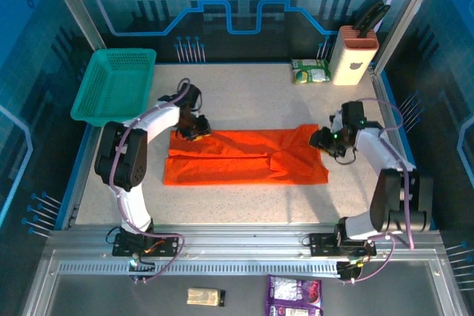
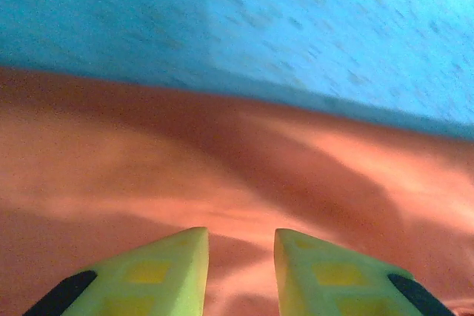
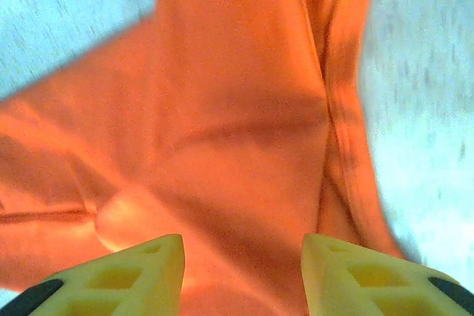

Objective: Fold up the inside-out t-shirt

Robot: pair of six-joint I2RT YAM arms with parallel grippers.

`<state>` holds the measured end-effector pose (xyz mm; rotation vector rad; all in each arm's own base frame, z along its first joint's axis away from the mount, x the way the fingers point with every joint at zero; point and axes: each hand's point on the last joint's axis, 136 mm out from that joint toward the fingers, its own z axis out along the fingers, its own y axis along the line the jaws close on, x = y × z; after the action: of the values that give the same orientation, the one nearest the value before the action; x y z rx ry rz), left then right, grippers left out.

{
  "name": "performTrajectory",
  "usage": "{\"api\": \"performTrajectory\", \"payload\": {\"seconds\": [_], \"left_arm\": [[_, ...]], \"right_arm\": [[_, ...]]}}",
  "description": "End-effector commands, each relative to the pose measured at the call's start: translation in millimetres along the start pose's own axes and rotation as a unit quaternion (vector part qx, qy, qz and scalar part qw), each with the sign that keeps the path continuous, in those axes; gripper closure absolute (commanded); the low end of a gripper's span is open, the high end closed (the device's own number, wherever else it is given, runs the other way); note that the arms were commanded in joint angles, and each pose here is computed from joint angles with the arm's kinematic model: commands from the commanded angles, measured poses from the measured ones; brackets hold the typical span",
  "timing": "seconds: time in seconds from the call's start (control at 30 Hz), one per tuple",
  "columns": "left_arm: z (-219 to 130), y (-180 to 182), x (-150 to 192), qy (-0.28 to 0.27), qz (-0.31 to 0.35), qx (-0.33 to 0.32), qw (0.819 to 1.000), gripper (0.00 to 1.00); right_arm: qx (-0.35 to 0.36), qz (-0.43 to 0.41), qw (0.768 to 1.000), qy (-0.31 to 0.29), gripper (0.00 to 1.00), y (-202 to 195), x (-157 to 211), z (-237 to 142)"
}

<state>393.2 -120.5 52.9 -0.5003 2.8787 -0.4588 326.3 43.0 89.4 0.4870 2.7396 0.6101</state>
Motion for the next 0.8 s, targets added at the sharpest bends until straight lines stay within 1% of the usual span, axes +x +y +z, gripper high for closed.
{"api": "performTrajectory", "payload": {"seconds": [0.0, 0.1, 0.17, 0.27, 0.37, 0.43, 0.57, 0.6, 0.63, 0.77], "left_arm": [[-11.1, 30.7, -5.9, 0.001, 0.004, -0.033, 0.999, 0.72], [-4.4, 49.9, -13.0, 0.014, -0.007, -0.051, 0.999, 0.75], [1.9, 59.4, -15.0, 0.022, -0.014, -0.060, 0.998, 0.77], [12.7, 71.2, -14.7, 0.037, -0.024, -0.070, 0.997, 0.78], [20.0, 78.3, -13.8, 0.045, -0.032, -0.075, 0.996, 0.78], [23.5, 79.7, -13.9, 0.045, -0.037, -0.073, 0.996, 0.79], [28.5, 89.3, -15.0, 0.047, -0.057, -0.077, 0.994, 0.81], [29.0, 91.1, -15.8, 0.046, -0.063, -0.072, 0.994, 0.82], [29.6, 92.8, -16.4, 0.045, -0.071, -0.068, 0.994, 0.82], [30.7, 96.4, -18.2, 0.041, -0.092, -0.054, 0.993, 0.82]], "right_arm": [[0.019, -0.020, 1.000, 0.000, 0.54, -7.6, -31.0, 11.4], [0.040, -0.027, 0.999, 0.003, 0.53, -13.1, -53.6, 23.3], [0.040, -0.029, 0.999, 0.004, 0.53, -13.3, -64.9, 30.9], [0.023, -0.028, 0.999, 0.012, 0.54, -9.2, -76.9, 43.9], [-0.005, -0.018, 1.000, 0.013, 0.58, -3.1, -85.4, 53.3], [-0.016, -0.012, 1.000, 0.013, 0.65, -1.0, -89.4, 57.4], [-0.008, -0.001, 1.000, 0.006, 0.94, -7.9, -95.2, 58.0], [-0.003, 0.003, 1.000, 0.003, 0.99, -12.5, -96.1, 57.2], [0.001, 0.009, 1.000, 0.000, 1.00, -16.7, -97.2, 56.4], [0.011, 0.034, 0.999, -0.007, 1.00, -34.7, -100.6, 57.5]]}}
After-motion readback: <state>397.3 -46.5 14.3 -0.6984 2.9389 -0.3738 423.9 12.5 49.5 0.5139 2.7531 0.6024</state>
